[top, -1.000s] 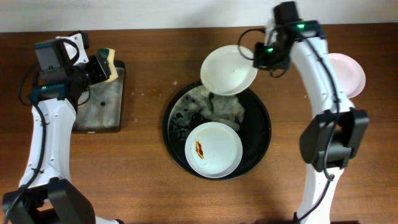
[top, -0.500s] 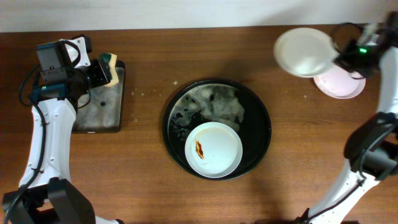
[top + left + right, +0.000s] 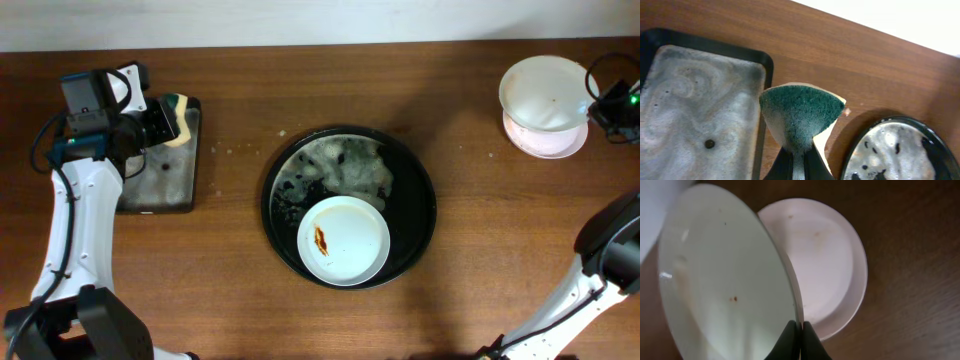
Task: Clean dirty plates on tray and stack at the side
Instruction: 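Lower the white plate onto the pink plate and release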
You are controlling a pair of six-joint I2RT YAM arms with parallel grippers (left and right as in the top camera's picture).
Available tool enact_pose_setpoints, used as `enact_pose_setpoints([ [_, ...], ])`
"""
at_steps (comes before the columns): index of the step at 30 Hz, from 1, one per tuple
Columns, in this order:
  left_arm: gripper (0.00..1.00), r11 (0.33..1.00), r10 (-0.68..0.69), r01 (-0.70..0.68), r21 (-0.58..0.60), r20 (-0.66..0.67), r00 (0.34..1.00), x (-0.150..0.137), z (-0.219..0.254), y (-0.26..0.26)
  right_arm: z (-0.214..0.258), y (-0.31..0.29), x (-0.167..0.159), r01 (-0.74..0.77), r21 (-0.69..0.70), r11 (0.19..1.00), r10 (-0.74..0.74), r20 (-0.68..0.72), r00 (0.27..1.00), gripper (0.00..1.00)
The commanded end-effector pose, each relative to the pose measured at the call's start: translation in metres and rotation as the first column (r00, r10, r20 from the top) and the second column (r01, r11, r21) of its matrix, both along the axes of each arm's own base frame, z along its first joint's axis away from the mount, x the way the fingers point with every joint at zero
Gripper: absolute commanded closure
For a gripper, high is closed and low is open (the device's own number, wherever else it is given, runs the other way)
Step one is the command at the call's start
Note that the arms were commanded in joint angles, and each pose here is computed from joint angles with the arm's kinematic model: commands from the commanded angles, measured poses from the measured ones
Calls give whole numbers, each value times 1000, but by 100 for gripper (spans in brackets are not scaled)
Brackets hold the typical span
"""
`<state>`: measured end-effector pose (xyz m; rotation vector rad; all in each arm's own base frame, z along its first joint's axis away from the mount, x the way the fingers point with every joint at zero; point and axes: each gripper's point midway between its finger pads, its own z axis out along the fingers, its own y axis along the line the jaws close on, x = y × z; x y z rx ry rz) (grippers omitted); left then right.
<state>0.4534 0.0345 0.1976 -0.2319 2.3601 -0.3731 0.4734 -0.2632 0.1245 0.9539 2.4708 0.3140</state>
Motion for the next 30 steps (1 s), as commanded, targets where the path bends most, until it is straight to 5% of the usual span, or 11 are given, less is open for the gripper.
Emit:
enact_pose_setpoints([
  [1,99,998,-25,23,63,24,999,0,9,-9,-26,-12,3,11,5,1000,-11,-18,1000,96],
  [19,99,993,-67,65,100,18,998,1,7,-35,-54,-32,16,64,-36,997,-64,-12,998,96],
  [21,99,993,-67,65,100,18,998,1,7,-35,-56,-30,14,64,-29,998,-65,-23,998,62],
  [24,99,993,-67,65,100,18,998,1,8,-35,-56,-30,13,64,-25,998,-65,-27,998,34],
  [30,99,991,-71,66,112,39,997,-1,17,-35,-26,-32,6,88,-32,996,-88,-3,996,33],
])
